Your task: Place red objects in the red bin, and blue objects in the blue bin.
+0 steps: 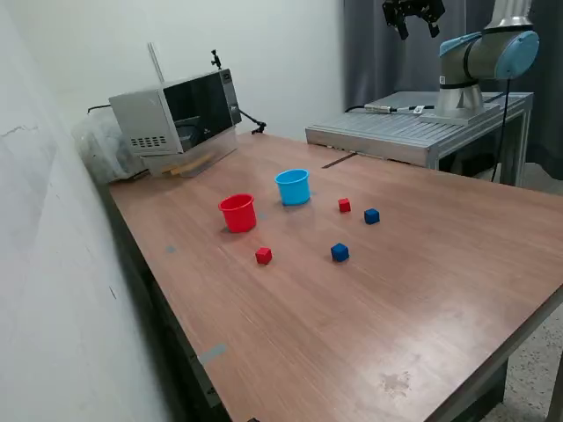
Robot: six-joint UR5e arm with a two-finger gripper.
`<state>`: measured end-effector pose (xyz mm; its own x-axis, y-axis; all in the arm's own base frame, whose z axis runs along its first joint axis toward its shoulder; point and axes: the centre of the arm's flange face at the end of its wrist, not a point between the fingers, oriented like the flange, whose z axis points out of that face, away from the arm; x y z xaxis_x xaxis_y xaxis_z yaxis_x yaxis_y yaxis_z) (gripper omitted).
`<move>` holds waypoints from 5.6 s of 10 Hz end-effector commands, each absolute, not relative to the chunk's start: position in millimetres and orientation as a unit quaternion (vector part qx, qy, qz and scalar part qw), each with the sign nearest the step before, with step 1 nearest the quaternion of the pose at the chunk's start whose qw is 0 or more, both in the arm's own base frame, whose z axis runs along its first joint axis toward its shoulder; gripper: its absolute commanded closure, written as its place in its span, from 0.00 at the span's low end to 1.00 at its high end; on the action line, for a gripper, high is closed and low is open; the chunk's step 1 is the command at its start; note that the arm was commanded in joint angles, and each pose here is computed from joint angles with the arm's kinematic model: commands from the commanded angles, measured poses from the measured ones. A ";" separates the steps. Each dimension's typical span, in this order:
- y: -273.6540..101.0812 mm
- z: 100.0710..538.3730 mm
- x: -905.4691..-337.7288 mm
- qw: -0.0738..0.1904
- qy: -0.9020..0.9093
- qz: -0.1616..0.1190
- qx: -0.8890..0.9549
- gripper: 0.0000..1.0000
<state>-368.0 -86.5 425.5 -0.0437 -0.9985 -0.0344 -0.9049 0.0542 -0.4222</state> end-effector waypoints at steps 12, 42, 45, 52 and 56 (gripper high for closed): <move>-91.5 381.2 -535.5 -0.015 0.791 -0.068 -0.608 0.00; -69.1 103.8 -624.6 0.038 0.824 -0.067 -0.562 0.00; -69.8 117.6 -627.3 0.027 0.823 -0.051 -0.566 1.00; -71.0 140.5 -638.7 0.016 0.805 -0.047 -0.592 1.00; -60.1 247.3 -682.6 -0.024 0.804 -0.010 -0.594 1.00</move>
<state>-670.5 -63.2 216.1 -0.2946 -0.9543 0.0498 -0.9551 0.2958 0.0180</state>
